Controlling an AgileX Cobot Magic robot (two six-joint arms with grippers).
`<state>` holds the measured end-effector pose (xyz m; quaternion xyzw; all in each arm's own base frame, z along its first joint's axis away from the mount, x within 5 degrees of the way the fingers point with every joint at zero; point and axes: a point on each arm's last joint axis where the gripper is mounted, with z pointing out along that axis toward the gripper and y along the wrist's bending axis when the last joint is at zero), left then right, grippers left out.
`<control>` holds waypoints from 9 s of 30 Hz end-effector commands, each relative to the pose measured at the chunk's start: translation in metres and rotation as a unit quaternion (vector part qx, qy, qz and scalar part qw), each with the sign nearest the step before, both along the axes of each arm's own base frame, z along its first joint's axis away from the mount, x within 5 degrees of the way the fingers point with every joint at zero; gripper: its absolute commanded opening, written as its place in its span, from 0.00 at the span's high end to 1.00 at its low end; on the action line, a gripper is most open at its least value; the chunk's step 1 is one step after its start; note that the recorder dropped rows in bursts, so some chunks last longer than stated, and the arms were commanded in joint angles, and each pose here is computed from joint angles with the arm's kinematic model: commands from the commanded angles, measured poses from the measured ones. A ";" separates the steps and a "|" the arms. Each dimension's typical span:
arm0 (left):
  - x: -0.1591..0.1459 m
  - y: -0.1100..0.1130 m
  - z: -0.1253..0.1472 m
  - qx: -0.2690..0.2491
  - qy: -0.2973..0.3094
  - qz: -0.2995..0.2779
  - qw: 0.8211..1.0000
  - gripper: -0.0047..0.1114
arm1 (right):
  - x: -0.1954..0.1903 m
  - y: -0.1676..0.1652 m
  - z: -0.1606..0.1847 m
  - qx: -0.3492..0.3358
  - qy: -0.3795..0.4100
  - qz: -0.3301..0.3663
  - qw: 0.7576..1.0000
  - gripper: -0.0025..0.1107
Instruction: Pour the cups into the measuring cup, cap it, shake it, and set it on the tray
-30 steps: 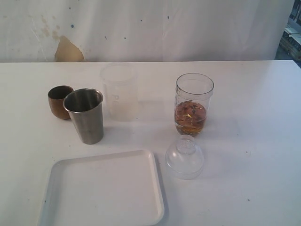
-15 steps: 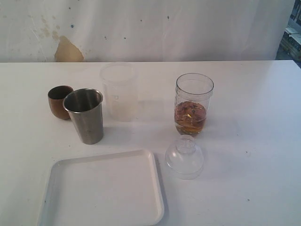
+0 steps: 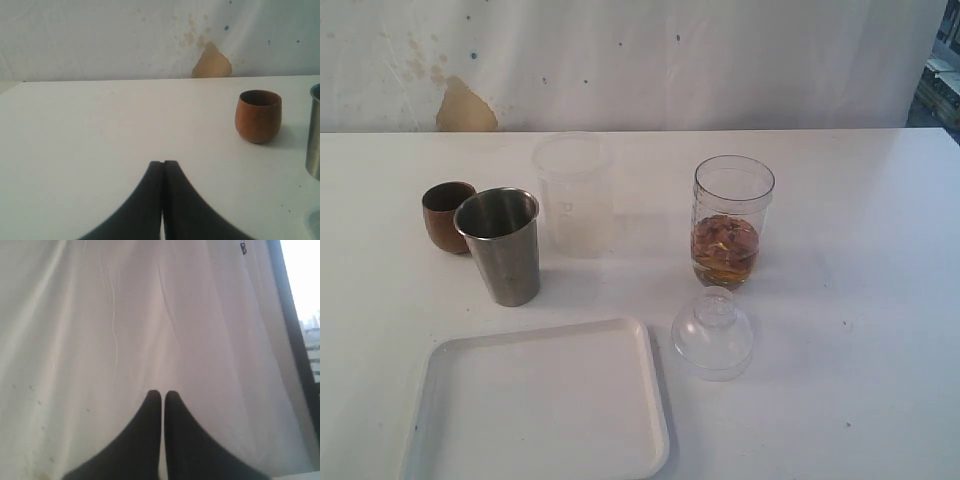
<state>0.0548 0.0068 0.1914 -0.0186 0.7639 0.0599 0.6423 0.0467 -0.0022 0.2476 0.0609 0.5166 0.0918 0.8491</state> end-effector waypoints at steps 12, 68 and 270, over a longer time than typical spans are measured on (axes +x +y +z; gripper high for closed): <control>0.000 0.000 -0.001 0.002 -0.003 0.001 1.000 0.96 | 0.024 0.005 0.050 0.008 0.075 0.028 0.997 0.25; 0.000 0.000 -0.001 0.003 -0.004 0.001 1.000 0.96 | 0.218 0.073 -0.147 -0.254 0.309 0.357 0.844 0.69; 0.000 0.000 -0.001 0.003 -0.004 0.001 1.000 0.96 | 0.292 0.066 -0.108 -0.201 0.421 0.315 0.826 0.19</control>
